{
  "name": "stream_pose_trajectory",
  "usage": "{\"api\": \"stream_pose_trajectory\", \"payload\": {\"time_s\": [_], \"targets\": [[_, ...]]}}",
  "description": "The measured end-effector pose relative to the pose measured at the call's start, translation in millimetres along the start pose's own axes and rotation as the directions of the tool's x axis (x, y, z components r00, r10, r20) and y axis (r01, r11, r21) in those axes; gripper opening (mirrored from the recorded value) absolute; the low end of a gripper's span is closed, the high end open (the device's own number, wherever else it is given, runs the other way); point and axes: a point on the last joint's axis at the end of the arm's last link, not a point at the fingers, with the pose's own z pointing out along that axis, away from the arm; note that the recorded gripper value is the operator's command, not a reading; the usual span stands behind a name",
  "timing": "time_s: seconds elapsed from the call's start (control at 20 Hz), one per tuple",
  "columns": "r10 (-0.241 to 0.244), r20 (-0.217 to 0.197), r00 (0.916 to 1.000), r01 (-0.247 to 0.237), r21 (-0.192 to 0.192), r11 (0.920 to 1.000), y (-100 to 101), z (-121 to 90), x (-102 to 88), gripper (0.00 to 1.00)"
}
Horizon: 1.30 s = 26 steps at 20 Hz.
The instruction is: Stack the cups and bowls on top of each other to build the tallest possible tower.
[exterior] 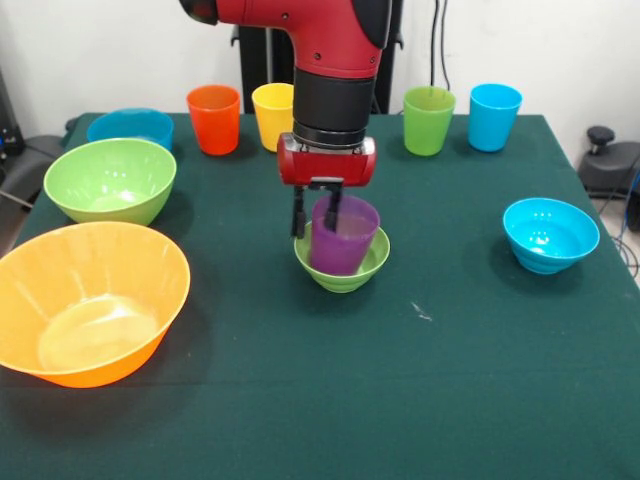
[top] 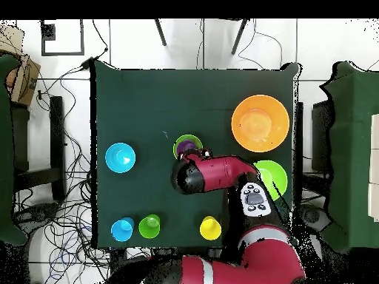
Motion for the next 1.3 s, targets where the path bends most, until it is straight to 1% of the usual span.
{"api": "stream_pose_trajectory", "payload": {"time_s": [0.45,0.9,1.1,1.2,1.3], "targets": [[0.004,-0.026,0.9997,-0.004,-0.012,0.9999,4.4,7.5,12.1,1.0],[0.016,-0.034,0.9993,-0.016,-0.016,0.9997,2.9,6.3,16.1,1.0],[0.033,-0.031,0.999,-0.034,-0.02,0.9992,2.5,-9.9,15.4,1.0],[0.037,-0.03,0.9989,-0.038,-0.02,0.9991,2.1,-14.5,14.2,1.0],[0.05,-0.029,0.9983,-0.051,-0.018,0.9985,0.4,-26.7,9.7,1.0]]}}
